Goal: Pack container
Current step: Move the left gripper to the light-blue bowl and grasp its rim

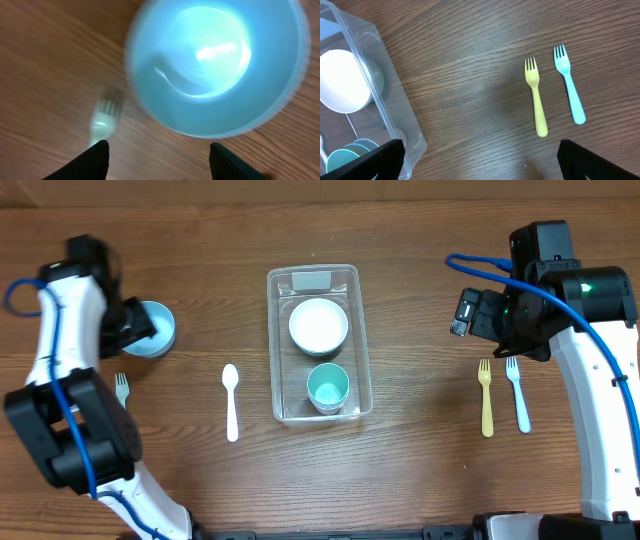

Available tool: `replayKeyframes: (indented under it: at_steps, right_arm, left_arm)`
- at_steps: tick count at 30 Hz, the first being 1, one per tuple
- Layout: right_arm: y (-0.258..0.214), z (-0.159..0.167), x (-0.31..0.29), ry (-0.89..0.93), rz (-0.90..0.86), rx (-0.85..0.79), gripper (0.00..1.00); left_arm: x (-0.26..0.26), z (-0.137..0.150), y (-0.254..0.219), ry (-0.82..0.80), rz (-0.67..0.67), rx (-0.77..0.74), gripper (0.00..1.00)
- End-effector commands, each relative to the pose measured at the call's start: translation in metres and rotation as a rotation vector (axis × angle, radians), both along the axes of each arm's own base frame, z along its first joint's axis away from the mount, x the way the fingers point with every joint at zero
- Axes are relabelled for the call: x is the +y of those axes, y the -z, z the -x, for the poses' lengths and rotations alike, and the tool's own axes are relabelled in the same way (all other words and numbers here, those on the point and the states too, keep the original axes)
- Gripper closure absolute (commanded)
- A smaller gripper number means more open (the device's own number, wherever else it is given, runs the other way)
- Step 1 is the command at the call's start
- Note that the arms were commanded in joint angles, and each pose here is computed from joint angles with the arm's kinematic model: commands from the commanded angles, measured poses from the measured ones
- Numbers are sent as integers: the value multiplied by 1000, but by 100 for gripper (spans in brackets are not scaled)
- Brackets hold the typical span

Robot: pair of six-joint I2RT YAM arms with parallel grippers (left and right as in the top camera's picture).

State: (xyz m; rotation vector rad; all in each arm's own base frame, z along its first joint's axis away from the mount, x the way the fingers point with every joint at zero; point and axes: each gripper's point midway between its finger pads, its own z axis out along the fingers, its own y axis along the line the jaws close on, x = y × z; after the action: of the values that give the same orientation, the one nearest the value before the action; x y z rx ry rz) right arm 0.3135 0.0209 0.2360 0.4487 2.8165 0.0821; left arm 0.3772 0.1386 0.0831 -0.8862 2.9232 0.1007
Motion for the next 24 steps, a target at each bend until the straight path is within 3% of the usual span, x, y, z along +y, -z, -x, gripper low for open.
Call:
replayKeyframes:
  at_steps: [1,9,12,20,24]
  right_arm:
    - [-14,-2,-2,4,3,-49,0]
    - [-14,-2,-2,4,3,-49,0]
    - [-14,-2,-2,4,3,-49,0]
    - [-14,-2,-2,4,3,-49,0]
    - [-14,-2,-2,4,3,-49,0]
  left_arm:
    - [21,6,-2,-60,79,-49,37]
    - [15,-10,18,15,154,-152,37]
    - [14,-11,35,15,149,-173,42]
    - [14,-21,36,16,152,-218,44]
    - [14,-23,36,18,148,-229,66]
